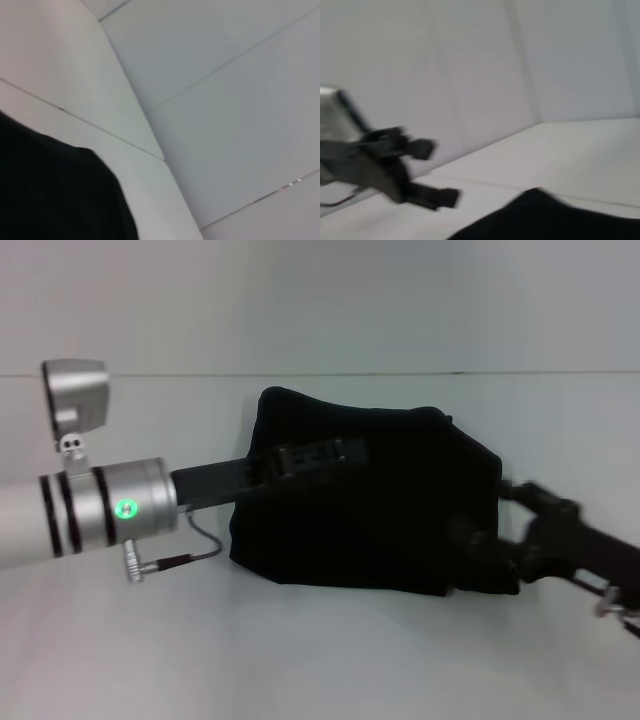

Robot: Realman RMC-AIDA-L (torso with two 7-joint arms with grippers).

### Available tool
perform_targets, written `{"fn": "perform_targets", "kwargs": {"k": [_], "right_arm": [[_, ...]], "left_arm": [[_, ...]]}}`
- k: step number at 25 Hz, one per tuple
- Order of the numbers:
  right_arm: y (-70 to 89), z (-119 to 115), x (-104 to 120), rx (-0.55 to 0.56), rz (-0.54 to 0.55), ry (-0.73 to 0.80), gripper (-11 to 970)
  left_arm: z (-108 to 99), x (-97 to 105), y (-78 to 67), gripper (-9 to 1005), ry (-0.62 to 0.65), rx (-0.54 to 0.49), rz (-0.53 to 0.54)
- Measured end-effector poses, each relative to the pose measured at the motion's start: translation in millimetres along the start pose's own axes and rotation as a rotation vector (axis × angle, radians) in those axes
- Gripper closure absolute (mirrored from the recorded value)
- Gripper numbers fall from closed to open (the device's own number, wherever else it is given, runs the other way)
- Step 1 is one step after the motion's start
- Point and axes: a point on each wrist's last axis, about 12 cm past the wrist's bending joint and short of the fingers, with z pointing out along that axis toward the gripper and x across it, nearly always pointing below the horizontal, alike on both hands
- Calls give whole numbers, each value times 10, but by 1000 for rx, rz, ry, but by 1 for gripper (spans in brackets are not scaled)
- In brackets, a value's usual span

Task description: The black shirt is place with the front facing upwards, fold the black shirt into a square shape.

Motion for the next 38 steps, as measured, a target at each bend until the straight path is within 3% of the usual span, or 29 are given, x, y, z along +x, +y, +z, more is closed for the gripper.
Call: {"fn": "perform_targets", "kwargs": {"k": [3, 7, 19, 24, 33, 38], "right_arm": [[29, 162, 4, -39, -16, 53, 15], [-30, 286, 71, 11, -11, 143, 15], [-269, 247, 193, 212, 59, 269, 14], [-308, 186, 164, 232, 68, 240, 14], [-217, 79, -9, 135, 34, 73, 14], [-279, 311, -178, 169, 27, 12, 14]], "left_arm": [[-65, 12, 39, 118, -10, -14, -9], [-92, 37, 61, 76, -7, -21, -16], [-130, 22, 85, 46, -12, -37, -23], [-148, 4, 95, 47, -12, -46, -35], [-131, -9, 80, 48, -11, -40, -34], [-127, -26, 76, 47, -19, -39, -34]]}}
